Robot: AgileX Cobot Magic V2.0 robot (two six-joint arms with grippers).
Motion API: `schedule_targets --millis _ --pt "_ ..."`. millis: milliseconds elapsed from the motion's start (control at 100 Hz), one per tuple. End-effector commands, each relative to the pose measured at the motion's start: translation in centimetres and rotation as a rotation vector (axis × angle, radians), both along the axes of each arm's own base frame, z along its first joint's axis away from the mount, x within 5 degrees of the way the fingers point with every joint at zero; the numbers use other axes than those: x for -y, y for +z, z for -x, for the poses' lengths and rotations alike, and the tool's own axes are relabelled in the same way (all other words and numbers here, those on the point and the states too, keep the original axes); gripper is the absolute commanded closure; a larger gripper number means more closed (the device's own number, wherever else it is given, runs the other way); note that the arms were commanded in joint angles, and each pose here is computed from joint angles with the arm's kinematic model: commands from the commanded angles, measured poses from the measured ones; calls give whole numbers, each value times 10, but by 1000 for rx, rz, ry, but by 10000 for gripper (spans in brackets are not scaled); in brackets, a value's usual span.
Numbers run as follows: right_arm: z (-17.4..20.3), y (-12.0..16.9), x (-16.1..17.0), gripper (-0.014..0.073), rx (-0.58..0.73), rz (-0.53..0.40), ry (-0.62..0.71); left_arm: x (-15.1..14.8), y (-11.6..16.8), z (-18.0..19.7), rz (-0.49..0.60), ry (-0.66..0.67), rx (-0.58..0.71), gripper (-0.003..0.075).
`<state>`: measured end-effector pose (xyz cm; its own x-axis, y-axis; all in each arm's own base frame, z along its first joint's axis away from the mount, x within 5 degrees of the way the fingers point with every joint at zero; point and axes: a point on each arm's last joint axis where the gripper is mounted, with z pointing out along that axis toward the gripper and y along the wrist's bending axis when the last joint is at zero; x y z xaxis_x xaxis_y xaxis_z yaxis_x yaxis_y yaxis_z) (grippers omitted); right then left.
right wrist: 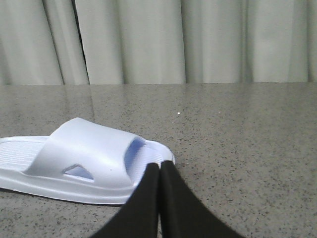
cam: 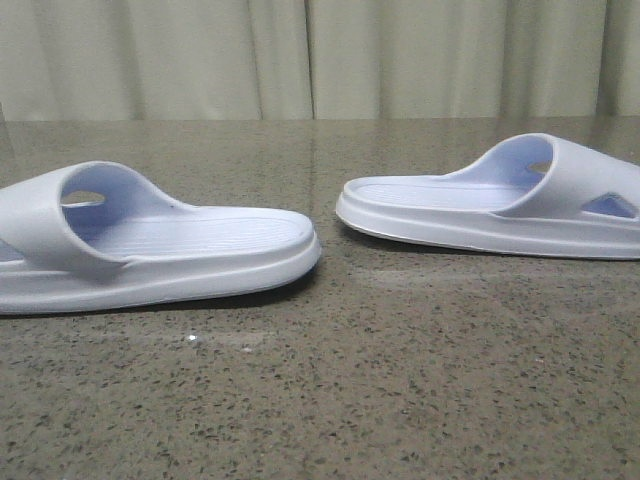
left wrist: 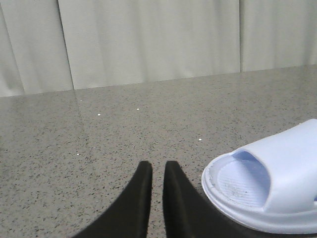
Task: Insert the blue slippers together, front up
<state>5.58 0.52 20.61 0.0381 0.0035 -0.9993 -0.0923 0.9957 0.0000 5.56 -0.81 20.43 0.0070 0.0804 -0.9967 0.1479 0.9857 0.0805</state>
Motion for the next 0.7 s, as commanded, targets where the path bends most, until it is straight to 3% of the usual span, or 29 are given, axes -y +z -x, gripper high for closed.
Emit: schedule_targets --millis 0,690 --pt "1 1 0 702 74 -7 3 0 5 2 25 -7 86 704" --pt "2 6 0 702 131 -12 3 0 5 2 25 -7 92 705"
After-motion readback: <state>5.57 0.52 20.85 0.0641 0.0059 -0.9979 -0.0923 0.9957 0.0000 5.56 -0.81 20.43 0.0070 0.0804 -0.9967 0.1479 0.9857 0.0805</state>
